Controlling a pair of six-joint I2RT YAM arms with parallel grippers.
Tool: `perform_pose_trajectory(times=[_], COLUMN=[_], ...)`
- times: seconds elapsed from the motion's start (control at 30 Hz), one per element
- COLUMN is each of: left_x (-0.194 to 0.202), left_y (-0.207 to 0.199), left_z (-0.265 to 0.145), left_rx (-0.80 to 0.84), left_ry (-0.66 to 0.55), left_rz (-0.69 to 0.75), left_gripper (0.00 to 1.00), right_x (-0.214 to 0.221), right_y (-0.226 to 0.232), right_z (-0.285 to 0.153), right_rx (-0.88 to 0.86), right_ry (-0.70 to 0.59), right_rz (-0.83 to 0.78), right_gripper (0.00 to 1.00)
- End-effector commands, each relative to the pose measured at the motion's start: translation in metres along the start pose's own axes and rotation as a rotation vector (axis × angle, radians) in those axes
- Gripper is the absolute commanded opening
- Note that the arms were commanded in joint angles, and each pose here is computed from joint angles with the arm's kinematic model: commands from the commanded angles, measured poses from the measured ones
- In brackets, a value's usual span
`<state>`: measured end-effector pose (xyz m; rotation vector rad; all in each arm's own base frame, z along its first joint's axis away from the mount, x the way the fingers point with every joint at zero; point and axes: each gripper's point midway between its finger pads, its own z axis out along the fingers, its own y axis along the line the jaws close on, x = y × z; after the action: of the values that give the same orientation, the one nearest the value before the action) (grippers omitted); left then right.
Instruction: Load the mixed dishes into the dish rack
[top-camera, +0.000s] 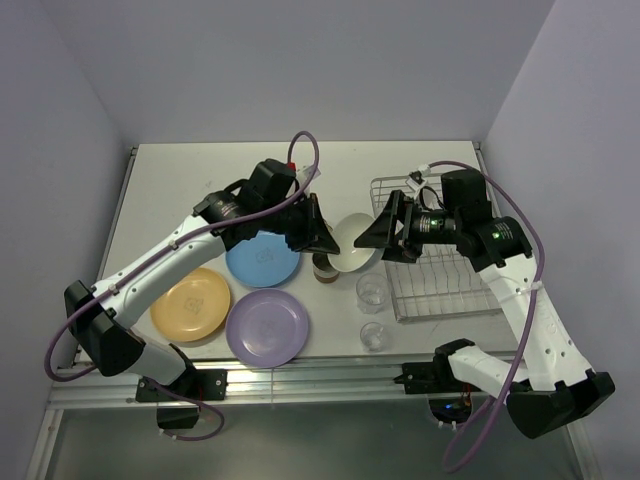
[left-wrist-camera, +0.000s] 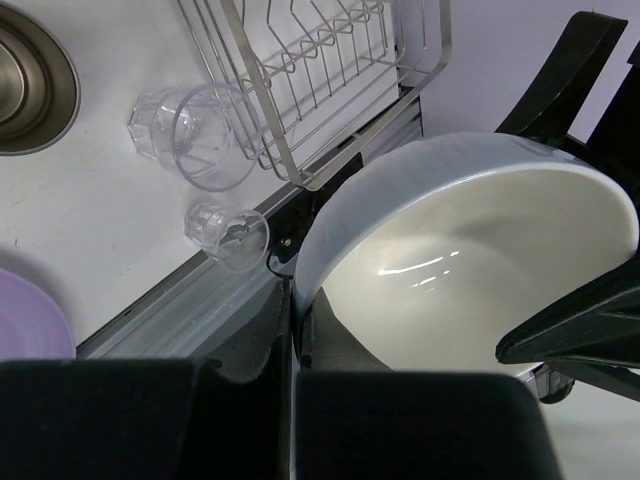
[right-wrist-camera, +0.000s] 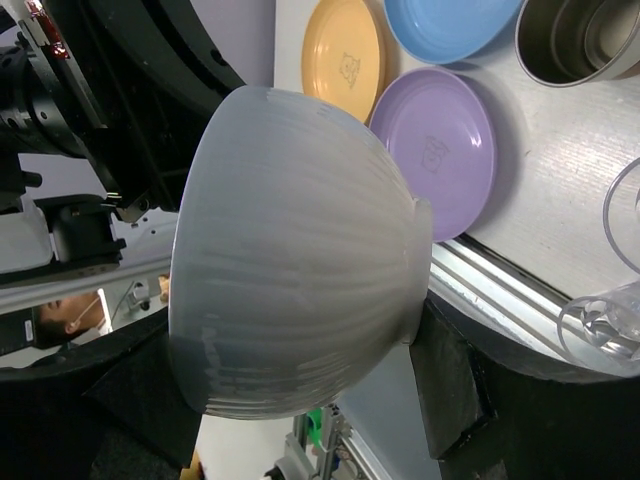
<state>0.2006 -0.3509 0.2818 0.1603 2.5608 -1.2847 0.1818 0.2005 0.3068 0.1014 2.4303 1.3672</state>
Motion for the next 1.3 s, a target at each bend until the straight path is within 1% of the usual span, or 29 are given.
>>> perform_pose_trajectory(times=[0.0, 0.07, 0.1, 0.13, 0.2, 0.23, 0.3, 0.33, 0.43, 0.5, 0.53, 0.6, 0.63, 0.7, 0.73, 0.8, 0.83, 0.87, 0.9, 0.93, 0.97, 1.0, 1.03, 1.07, 1.1, 1.2, 1.23, 1.27], left_x=[-0.009, -0.012, -0.013, -0.014, -0.019, -0.021, -0.026, -0.027, -0.034, -0.039, -0.042, -0.054, -0.057, -0.064, -0.065, -0.062, -0.063, -0.059, -0.058, -0.058, -0.058, -0.06, -0.061, -0.062, -0.064, -0.063, -0.063, -0.062], left_y=[-0.025, -0.023, -0.021, -0.021, -0.02, -0.02, -0.021, -0.021, -0.019, -0.009, -0.002, 0.012, 0.028, 0.04, 0.047, 0.05, 0.049, 0.052, 0.055, 0.058, 0.063, 0.067, 0.072, 0.077, 0.081, 0.096, 0.101, 0.102], left_z=[-0.005, -0.004, -0.001, -0.001, 0.001, 0.0, -0.001, -0.001, 0.0, -0.002, -0.002, -0.01, -0.014, -0.024, -0.027, -0.03, -0.031, -0.033, -0.034, -0.034, -0.035, -0.036, -0.037, -0.036, -0.035, -0.032, -0.032, -0.032], left_rx=[0.113, 0.112, 0.109, 0.111, 0.112, 0.111, 0.119, 0.123, 0.129, 0.093, 0.063, -0.01, -0.091, -0.152, -0.184, -0.191, -0.185, -0.184, -0.189, -0.2, -0.215, -0.238, -0.261, -0.289, -0.304, -0.35, -0.365, -0.366], left_ry=[-0.023, -0.023, -0.017, -0.018, -0.019, -0.024, -0.029, -0.03, -0.034, -0.04, -0.055, -0.103, -0.126, -0.163, -0.171, -0.171, -0.181, -0.181, -0.191, -0.197, -0.204, -0.211, -0.208, -0.201, -0.207, -0.211, -0.212, -0.211], left_rz=[0.049, 0.051, 0.046, 0.049, 0.043, 0.045, 0.046, 0.047, 0.043, 0.027, 0.026, 0.012, 0.001, -0.01, -0.016, -0.011, -0.001, 0.0, 0.003, 0.016, 0.021, 0.02, 0.02, 0.018, 0.028, 0.043, 0.05, 0.056], left_gripper=[0.0, 0.01, 0.06, 0.16, 0.27, 0.39, 0.49, 0.56, 0.67, 0.7, 0.73, 0.76, 0.77, 0.77, 0.76, 0.75, 0.75, 0.74, 0.74, 0.74, 0.74, 0.74, 0.73, 0.73, 0.73, 0.73, 0.73, 0.73], right_x=[-0.015, -0.018, -0.02, -0.021, -0.025, -0.026, -0.029, -0.03, -0.034, -0.039, -0.045, -0.055, -0.071, -0.088, -0.109, -0.13, -0.143, -0.161, -0.165, -0.177, -0.186, -0.191, -0.198, -0.203, -0.206, -0.213, -0.214, -0.215], right_y=[0.016, 0.016, 0.016, 0.015, 0.011, 0.01, 0.01, 0.011, 0.009, 0.009, 0.01, 0.002, 0.004, -0.012, -0.013, -0.035, -0.035, -0.056, -0.066, -0.065, -0.081, -0.096, -0.098, -0.113, -0.123, -0.149, -0.162, -0.168], right_z=[-0.005, -0.006, -0.006, -0.006, -0.006, -0.005, -0.005, -0.005, -0.004, -0.003, -0.005, -0.004, -0.011, -0.009, -0.02, -0.019, -0.027, -0.029, -0.035, -0.045, -0.041, -0.055, -0.063, -0.062, -0.076, -0.083, -0.088, -0.092], right_rx=[-0.047, -0.039, -0.034, -0.028, -0.004, 0.004, 0.002, 0.0, 0.015, 0.027, 0.045, 0.109, 0.159, 0.267, 0.339, 0.478, 0.524, 0.646, 0.728, 0.777, 0.855, 0.978, 1.035, 1.115, 1.226, 1.397, 1.495, 1.544], right_ry=[-0.073, -0.089, -0.1, -0.104, -0.124, -0.126, -0.14, -0.148, -0.157, -0.166, -0.189, -0.205, -0.271, -0.294, -0.378, -0.406, -0.445, -0.484, -0.492, -0.527, -0.514, -0.537, -0.549, -0.527, -0.546, -0.518, -0.506, -0.503], right_rz=[-0.072, -0.076, -0.081, -0.08, -0.078, -0.075, -0.085, -0.086, -0.075, -0.072, -0.076, -0.069, -0.09, -0.088, -0.123, -0.115, -0.143, -0.134, -0.13, -0.151, -0.145, -0.143, -0.155, -0.155, -0.163, -0.192, -0.205, -0.21], right_gripper=[0.0, 0.0, 0.0, 0.0, 0.0, 0.0, 0.0, 0.0, 0.0, 0.0, 0.0, 0.0, 0.0, 0.0, 0.0, 0.0, 0.0, 0.0, 0.0, 0.0, 0.0, 0.0, 0.0, 0.0, 0.0, 0.0, 0.0, 0.0])
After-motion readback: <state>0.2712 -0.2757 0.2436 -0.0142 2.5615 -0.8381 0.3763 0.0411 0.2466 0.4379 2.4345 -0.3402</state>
